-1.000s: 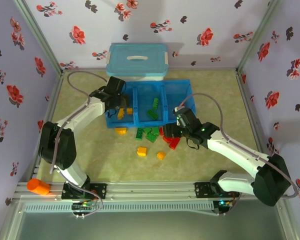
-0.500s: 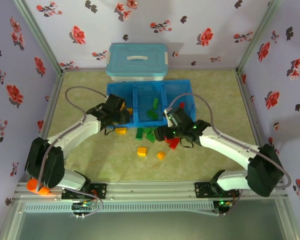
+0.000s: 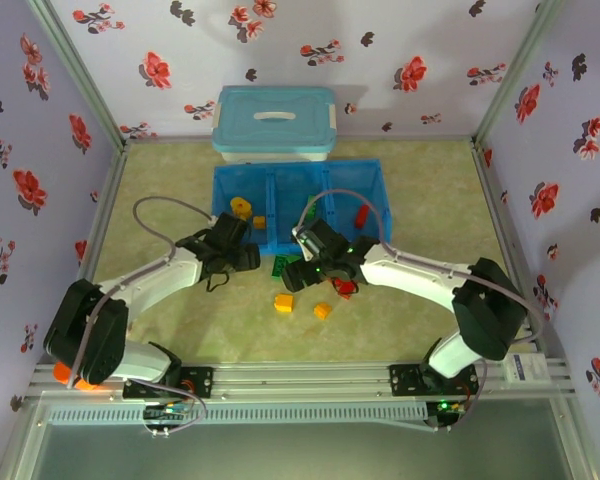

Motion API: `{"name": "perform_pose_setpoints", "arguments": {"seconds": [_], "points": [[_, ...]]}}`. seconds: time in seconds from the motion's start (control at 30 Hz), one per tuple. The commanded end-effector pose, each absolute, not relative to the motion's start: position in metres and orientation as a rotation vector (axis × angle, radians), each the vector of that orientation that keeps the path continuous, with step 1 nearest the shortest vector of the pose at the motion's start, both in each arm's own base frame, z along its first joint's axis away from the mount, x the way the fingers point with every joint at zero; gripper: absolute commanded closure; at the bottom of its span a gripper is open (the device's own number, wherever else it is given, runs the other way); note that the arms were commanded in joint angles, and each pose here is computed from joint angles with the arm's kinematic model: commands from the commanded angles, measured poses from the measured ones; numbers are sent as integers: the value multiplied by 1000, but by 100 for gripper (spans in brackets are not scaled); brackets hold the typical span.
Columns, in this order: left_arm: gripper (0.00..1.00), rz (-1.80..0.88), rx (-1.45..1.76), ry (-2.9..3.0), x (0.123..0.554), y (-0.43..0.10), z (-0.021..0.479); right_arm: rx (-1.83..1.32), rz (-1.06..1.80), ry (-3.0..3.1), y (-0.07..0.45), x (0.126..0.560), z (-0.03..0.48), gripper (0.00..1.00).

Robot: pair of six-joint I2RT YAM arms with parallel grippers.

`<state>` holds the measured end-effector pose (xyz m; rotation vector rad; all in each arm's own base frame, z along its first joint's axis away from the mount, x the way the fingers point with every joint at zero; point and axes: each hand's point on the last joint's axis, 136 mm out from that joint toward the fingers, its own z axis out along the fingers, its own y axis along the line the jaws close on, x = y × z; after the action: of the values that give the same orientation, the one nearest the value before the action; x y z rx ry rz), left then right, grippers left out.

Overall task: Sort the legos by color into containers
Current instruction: Pick up the lego from the center of the table.

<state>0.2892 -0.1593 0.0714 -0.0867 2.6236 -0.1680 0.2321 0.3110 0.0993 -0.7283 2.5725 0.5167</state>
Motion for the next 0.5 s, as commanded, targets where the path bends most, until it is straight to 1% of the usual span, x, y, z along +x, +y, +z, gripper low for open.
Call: {"name": "perform_pose_setpoints", "arguments": {"seconds": [0.0, 0.27, 0.47], "points": [[17, -189, -87, 2635, 295, -171, 66, -748, 502, 2543, 316, 236, 109, 15], [16, -164, -62, 2665, 304, -180, 51, -736, 482, 2547, 309, 235, 104, 15], [15, -95, -44, 2679, 312, -179, 46, -730, 476, 2549, 307, 234, 101, 15]]}}
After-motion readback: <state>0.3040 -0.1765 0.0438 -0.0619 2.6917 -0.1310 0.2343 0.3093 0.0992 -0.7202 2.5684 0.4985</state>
